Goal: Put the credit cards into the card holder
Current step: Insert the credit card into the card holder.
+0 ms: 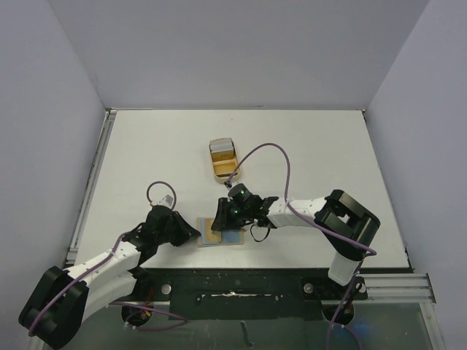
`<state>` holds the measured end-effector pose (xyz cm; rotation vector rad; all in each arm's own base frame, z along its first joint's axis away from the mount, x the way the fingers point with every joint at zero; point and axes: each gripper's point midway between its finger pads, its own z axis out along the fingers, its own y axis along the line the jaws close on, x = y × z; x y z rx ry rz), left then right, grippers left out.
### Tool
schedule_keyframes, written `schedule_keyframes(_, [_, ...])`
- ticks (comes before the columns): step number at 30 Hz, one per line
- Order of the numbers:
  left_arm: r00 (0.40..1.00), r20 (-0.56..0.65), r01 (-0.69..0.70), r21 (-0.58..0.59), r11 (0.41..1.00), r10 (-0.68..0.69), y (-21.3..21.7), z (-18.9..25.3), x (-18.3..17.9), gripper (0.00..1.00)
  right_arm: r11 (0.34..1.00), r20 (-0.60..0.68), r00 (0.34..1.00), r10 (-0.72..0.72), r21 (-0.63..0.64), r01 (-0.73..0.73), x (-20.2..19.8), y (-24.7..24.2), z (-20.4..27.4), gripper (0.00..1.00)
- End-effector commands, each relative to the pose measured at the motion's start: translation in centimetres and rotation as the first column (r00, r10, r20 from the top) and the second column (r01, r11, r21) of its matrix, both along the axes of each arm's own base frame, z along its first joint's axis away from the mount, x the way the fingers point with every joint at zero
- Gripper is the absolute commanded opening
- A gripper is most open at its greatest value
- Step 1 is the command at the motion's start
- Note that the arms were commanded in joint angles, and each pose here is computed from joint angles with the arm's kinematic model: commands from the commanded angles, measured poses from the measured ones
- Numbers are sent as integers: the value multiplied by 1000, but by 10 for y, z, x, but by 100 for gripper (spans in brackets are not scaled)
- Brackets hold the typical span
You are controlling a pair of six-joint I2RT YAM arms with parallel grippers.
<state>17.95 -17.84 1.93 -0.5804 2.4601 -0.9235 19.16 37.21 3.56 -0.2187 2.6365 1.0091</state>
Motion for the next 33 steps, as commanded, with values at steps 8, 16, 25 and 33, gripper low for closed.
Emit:
schedule_keyframes(8, [999,50,16,-20,1000,-15,-4,10,4,0,996,68,994,-83,-9,83,14,-6,22,41])
schedule_keyframes(16, [998,54,21,-24,999,-19,-5,10,4,0,998,33,998,-51,-21,51,11,5,9,43])
schedule_keyframes(25, [998,54,24,-27,999,-23,-6,9,4,0,999,20,1000,14,38,-14,4,26,13,42])
schedule_keyframes(33, [998,55,29,-26,999,-28,-8,10,6,0,996,26,999,37,83,-39,1,31,27,40])
